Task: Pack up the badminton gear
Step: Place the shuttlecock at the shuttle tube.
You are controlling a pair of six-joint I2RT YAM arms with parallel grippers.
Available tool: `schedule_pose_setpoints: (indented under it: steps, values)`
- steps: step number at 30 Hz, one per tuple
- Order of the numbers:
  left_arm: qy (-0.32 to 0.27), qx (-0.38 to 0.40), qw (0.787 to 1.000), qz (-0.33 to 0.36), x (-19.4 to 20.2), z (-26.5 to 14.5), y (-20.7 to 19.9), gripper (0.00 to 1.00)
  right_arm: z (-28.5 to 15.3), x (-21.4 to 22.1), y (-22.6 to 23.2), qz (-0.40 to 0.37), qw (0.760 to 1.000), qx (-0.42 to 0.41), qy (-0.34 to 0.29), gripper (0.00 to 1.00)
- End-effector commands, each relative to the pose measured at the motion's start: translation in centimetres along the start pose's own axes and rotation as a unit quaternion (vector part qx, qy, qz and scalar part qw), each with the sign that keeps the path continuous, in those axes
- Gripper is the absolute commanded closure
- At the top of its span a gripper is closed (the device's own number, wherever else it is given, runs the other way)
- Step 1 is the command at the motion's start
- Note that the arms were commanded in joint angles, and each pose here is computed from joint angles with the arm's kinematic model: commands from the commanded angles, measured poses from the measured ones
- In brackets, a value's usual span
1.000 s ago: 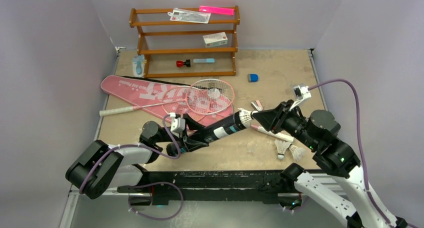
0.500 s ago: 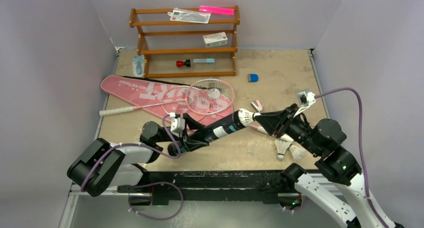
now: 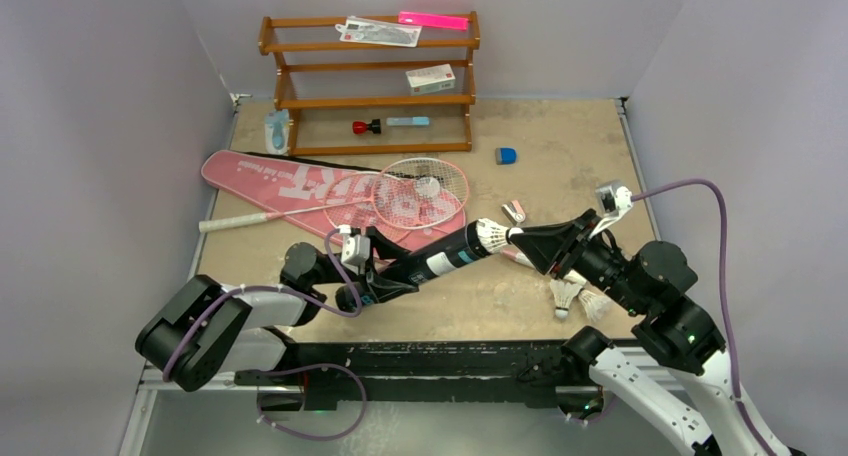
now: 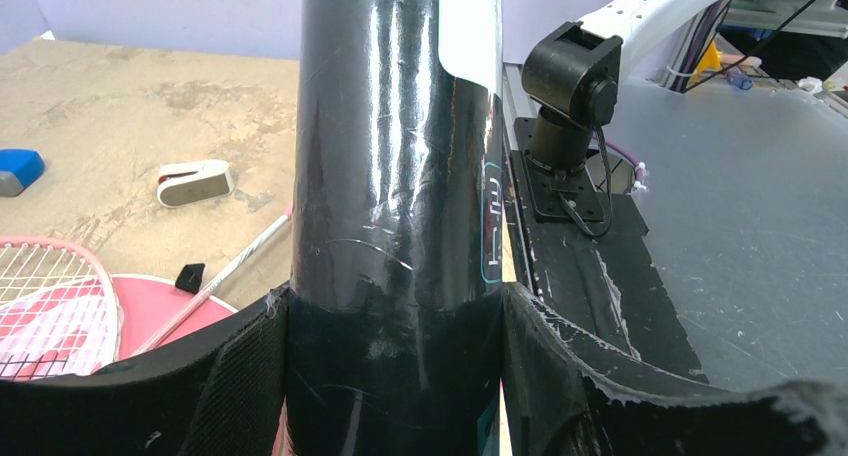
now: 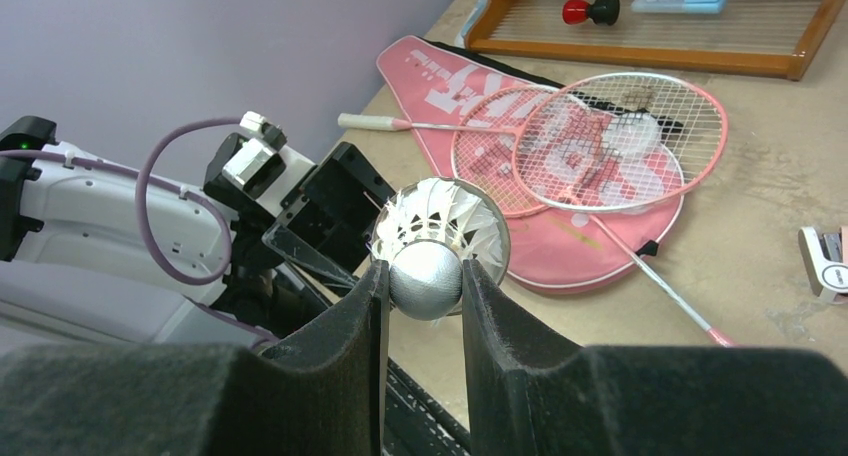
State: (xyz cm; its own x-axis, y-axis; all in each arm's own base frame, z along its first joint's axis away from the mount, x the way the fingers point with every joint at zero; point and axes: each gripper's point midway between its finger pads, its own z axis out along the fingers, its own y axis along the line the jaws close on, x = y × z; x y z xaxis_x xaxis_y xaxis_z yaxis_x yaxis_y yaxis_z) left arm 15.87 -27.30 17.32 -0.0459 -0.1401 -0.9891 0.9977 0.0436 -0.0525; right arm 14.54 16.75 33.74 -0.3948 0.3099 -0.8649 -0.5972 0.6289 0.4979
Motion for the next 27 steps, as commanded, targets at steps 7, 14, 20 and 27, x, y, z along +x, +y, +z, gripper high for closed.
schedule_pose_setpoints:
  steps: [7, 14, 20, 27]
  values:
    - [-0.028, -0.01, 0.999, 0.032, -1.9, 0.4, 0.7, 0.52, -0.2, -0.4, 0.7, -0.013, 1.0, -0.015, -0.002, 1.0]
    - [-0.03, -0.013, 0.999, 0.033, -1.9, 0.4, 0.8, 0.52, -0.3, -0.4, 0.6, -0.011, 1.0, -0.013, -0.001, 1.0]
    - [-0.038, 0.005, 0.998, 0.05, -2.3, 0.4, 0.1, 0.52, 0.4, 0.6, 0.3, 0.005, 0.999, -0.001, 0.033, 1.0]
    - [-0.038, 0.018, 0.996, 0.074, -2.2, 0.1, -0.6, 0.52, 0.1, 1.4, 0.8, 0.027, 0.998, -0.005, 0.064, 1.0]
